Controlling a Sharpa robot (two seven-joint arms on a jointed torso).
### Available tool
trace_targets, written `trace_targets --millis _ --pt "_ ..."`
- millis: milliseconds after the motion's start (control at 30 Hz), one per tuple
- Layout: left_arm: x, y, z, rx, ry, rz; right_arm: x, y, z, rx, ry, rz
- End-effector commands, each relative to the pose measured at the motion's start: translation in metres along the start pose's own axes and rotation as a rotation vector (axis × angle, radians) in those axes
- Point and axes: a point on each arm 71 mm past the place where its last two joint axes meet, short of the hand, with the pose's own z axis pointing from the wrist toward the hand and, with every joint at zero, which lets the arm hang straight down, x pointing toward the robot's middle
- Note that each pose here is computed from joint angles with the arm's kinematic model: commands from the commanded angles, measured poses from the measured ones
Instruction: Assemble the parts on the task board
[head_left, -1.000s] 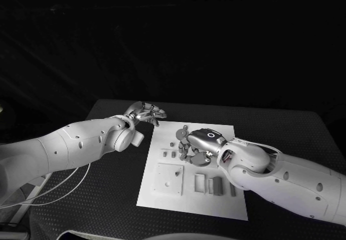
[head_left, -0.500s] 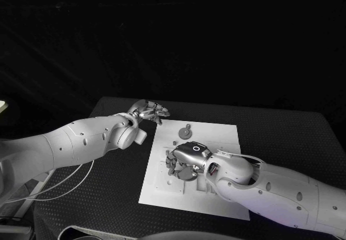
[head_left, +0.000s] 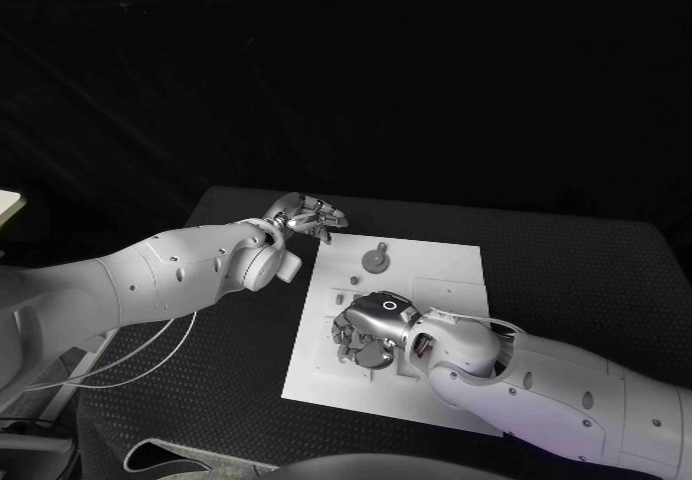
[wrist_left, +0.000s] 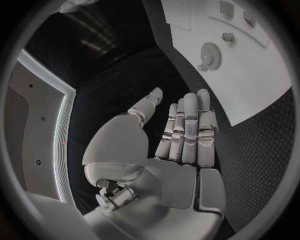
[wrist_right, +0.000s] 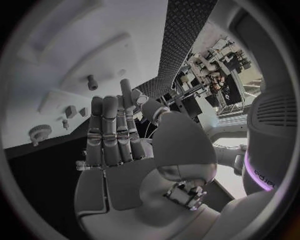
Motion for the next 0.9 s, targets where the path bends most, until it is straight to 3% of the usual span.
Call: trace_targets --millis 33,900 --pt "0.0005 -0.0017 0.0004 0.009 0.010 -0.009 0.0014 -0.0002 -0.0001 -0.006 0.013 -0.023" --pt "0.0024 -0.0023 0.0008 0.010 0.014 -0.010 0.0108 0.0001 0.0011 0.007 0.058 -0.036"
